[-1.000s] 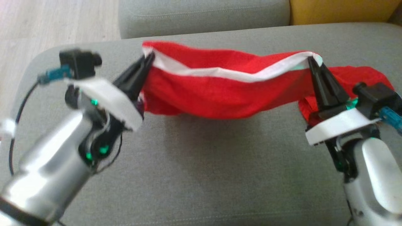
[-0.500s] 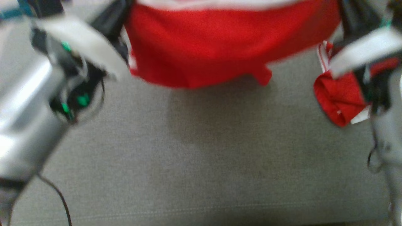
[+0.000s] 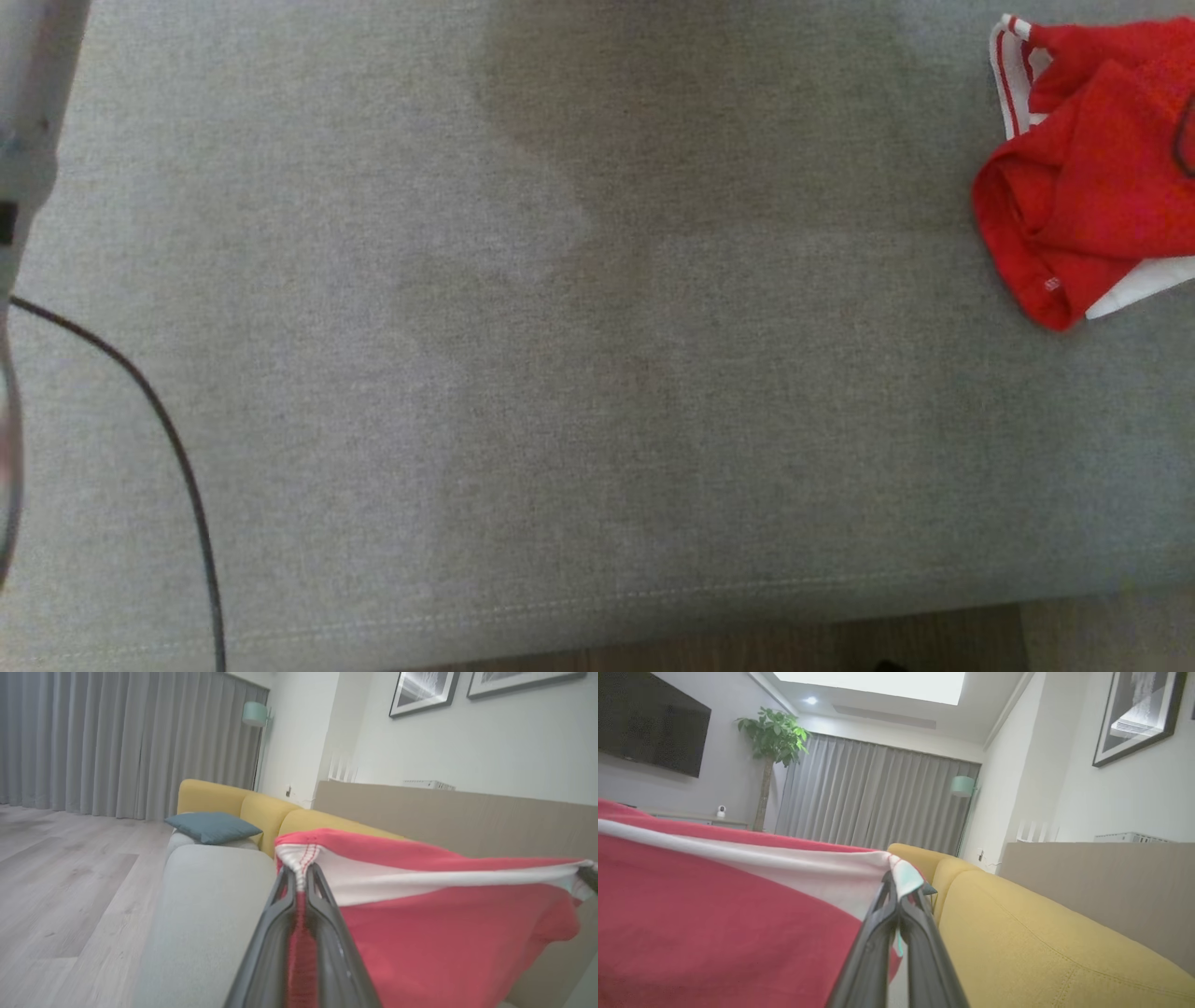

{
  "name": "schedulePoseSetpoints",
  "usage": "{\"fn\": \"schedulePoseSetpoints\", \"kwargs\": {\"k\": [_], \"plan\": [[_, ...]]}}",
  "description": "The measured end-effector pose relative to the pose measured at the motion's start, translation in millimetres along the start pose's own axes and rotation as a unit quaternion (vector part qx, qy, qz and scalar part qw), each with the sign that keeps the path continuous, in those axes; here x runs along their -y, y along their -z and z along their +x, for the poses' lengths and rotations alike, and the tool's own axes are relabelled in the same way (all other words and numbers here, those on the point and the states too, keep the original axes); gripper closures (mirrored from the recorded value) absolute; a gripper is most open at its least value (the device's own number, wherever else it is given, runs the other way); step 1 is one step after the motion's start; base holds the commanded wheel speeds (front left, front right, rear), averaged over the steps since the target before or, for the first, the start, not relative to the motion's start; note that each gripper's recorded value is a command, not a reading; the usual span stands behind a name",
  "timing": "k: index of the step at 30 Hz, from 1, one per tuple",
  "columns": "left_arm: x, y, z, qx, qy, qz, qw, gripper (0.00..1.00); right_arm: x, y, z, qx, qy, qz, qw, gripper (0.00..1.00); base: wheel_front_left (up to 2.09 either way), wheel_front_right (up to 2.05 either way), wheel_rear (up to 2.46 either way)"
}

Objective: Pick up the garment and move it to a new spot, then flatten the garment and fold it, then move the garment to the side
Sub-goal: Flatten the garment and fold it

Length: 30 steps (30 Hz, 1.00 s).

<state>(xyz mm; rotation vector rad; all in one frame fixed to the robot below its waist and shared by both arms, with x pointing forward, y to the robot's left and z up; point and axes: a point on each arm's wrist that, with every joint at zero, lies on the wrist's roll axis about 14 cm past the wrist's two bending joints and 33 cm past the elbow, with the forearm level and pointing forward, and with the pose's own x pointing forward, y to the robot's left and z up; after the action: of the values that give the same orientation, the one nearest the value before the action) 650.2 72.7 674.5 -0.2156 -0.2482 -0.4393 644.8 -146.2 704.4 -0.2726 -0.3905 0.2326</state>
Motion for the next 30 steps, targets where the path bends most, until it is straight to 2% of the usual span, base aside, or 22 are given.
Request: {"fn": "schedulePoseSetpoints", "kwargs": {"k": [4, 8, 10, 11, 14, 22, 30], "plan": [[3.1, -5.8, 7.4, 0.025, 0.007, -0.017, 1.000, 1.00, 0.4, 12.6, 2.8, 0.000, 0.017, 0.027, 0.999, 1.00, 0.00, 0.00, 0.00], [5.4, 20.8, -2.1, -0.004, 0.012, -0.020, 1.000, 1.00, -24.8, 52.1, -8.7, -0.051, 0.002, 0.052, 0.997, 1.00, 0.00, 0.00, 0.00], [6.1, 57.9, -24.9, -0.044, 0.005, -0.034, 0.998, 1.00, -53.8, 96.6, -37.4, -0.113, -0.018, 0.076, 0.991, 1.00, 0.00, 0.00, 0.00], [8.7, 85.5, -46.8, -0.078, 0.003, -0.039, 0.996, 1.00, -74.3, 126.3, -65.2, -0.160, -0.035, 0.087, 0.983, 1.00, 0.00, 0.00, 0.00], [14.8, 119.1, -84.4, -0.123, 0.003, -0.042, 0.991, 1.00, -100.7, 152.4, -105.2, -0.209, -0.060, 0.101, 0.971, 1.00, 0.00, 0.00, 0.00], [48.7, 170.2, -190.1, -0.216, 0.012, -0.062, 0.974, 1.00, -130.5, 167.7, -185.2, -0.284, -0.110, 0.104, 0.947, 1.00, 0.00, 0.00, 0.00], [76.9, 164.9, -243.3, -0.230, 0.036, -0.066, 0.970, 1.00, -111.8, 160.2, -229.8, -0.323, -0.139, 0.070, 0.933, 1.00, 0.00, 0.00, 0.00]]}}
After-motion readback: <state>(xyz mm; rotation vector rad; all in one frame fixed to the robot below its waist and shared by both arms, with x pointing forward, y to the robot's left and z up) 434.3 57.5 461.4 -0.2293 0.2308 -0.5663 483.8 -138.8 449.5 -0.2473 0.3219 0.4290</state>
